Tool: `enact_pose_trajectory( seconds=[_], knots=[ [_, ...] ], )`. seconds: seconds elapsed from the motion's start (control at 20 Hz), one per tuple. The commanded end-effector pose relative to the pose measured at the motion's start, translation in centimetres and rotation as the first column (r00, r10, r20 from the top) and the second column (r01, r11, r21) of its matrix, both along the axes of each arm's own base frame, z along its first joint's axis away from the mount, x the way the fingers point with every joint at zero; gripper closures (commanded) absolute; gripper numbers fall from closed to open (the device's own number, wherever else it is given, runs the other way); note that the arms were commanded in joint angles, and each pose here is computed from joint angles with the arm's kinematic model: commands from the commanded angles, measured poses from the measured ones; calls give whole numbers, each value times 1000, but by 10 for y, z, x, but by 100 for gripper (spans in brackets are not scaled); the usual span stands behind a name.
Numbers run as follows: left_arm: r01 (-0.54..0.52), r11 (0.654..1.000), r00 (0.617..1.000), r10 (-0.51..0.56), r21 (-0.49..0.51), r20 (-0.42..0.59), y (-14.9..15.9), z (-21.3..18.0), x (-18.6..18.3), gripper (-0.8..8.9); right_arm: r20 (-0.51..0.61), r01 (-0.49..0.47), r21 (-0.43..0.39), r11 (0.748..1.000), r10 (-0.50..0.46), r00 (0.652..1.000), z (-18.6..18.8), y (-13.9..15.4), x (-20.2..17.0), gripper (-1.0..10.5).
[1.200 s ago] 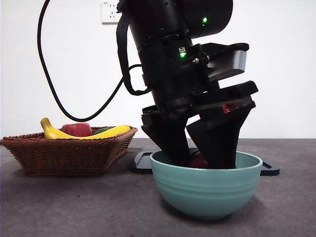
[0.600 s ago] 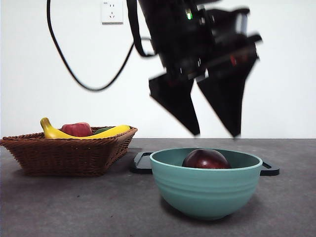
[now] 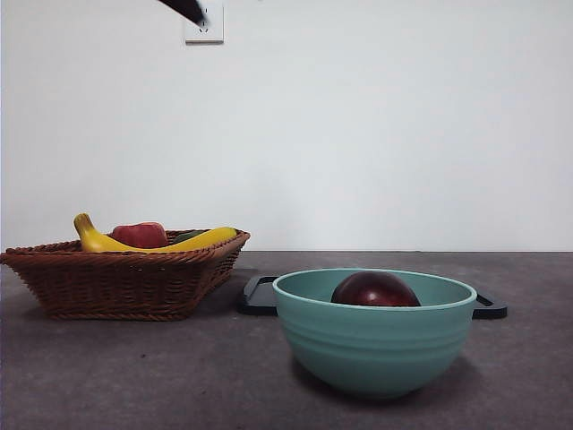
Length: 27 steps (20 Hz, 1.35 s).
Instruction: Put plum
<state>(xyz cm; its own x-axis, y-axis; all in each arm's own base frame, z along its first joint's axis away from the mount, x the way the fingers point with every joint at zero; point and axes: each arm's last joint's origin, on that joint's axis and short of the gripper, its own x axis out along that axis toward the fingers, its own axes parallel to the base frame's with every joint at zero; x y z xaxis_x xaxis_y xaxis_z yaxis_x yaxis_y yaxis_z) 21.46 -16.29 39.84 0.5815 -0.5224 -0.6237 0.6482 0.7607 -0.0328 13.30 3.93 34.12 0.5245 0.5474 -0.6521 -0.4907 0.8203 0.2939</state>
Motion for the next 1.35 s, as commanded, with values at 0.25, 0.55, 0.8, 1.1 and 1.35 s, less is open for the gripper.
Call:
enact_pose_trajectory(
  seconds=[0.25,0.55,0.8,1.1,1.35],
  knots=[
    [7,992,998,-15,-125,-59,57,-14,-43,431,19,-9,4,1000,9,1000,5,1,1,559],
    [111,974,960,-156,-196,-233,71,-75,-78,431,19,-9,4,1000,9,1000,5,1,1,559],
    [159,958,927,-229,-239,-298,71,-88,-84,439,17,-9,3,1000,9,1000,5,1,1,559],
    [159,958,927,-229,-239,-298,71,-88,-84,439,-1,-9,1,1000,9,1000,4,1,0,559],
    [161,957,929,-230,-241,-291,71,-88,-84,439,-124,-29,18,999,31,992,-16,8,8,560]
  ],
)
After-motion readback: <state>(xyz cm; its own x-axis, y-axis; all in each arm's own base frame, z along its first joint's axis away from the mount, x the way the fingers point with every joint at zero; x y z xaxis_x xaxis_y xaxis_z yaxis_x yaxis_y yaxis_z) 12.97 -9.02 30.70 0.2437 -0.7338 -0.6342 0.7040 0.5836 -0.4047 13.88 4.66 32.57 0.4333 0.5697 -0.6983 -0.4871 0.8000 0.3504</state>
